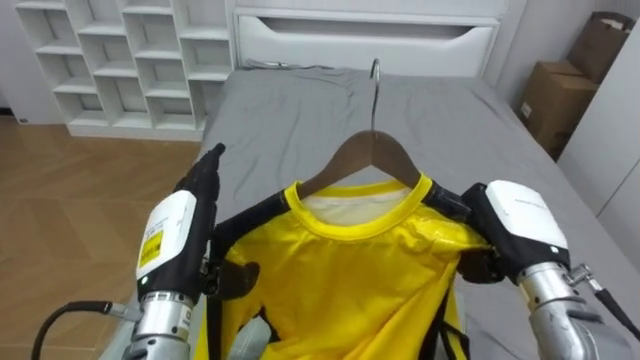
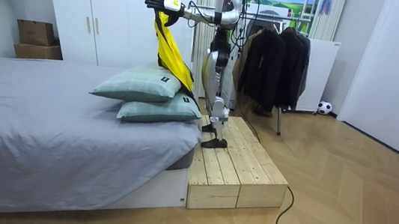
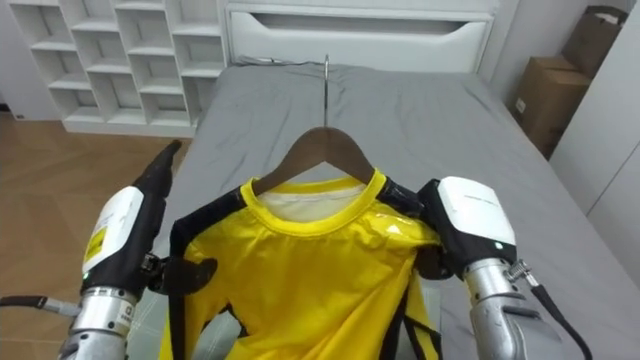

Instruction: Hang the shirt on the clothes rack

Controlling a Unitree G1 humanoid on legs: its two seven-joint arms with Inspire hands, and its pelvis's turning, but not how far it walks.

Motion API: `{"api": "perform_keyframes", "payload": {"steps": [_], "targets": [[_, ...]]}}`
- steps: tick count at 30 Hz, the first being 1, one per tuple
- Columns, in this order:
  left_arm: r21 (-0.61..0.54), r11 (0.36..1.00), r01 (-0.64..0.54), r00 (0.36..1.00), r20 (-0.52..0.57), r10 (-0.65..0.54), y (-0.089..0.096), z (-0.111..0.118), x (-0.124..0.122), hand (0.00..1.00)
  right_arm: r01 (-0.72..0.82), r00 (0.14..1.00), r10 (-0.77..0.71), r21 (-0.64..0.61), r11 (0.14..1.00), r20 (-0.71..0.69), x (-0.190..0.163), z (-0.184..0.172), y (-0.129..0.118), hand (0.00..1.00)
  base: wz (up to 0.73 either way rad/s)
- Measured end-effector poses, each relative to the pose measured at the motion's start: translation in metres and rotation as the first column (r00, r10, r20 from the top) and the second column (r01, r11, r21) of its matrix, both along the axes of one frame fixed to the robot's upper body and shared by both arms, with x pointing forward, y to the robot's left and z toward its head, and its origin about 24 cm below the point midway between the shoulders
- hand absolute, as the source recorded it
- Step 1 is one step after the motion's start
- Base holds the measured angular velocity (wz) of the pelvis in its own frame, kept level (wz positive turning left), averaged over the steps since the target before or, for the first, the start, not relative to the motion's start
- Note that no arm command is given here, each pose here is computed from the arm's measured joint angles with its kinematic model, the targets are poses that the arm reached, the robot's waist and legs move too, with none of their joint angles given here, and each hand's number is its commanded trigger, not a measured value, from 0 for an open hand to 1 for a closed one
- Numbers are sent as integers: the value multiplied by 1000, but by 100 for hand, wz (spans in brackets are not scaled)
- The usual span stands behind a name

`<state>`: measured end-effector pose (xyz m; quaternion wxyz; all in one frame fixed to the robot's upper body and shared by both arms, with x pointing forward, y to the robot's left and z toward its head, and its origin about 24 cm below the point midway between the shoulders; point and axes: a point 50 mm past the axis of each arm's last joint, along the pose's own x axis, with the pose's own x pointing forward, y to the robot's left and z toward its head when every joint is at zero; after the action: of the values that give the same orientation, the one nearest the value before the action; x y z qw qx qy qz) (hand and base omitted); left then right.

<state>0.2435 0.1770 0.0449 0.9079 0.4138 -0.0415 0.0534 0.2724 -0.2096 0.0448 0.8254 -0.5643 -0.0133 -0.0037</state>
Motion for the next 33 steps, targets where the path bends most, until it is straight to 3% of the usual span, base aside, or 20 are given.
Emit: {"api": "perform_keyframes", "payload": {"steps": [7,17,22,27,33], "targets": [[0,1000,-8,1000,-30,8,2,-7,0,0,52,998,-49,79,995,-36,-10,-10,-10,100,0],[1,999,-36,998,-46,36,8,-10,-4,0,114,993,-113,81,990,-15,-15,-11,-23,100,0],[-103,991,-81,995,-67,74,18,-13,-7,0,146,989,-145,81,986,-20,-20,-13,-31,100,0],[-134,980,-145,986,-100,132,31,-20,-15,0,204,979,-202,70,977,-31,-23,-19,-44,100,0],[-133,948,-291,941,-221,258,56,-52,-37,0,268,963,-268,77,960,-5,-29,-18,-57,100,0]]}}
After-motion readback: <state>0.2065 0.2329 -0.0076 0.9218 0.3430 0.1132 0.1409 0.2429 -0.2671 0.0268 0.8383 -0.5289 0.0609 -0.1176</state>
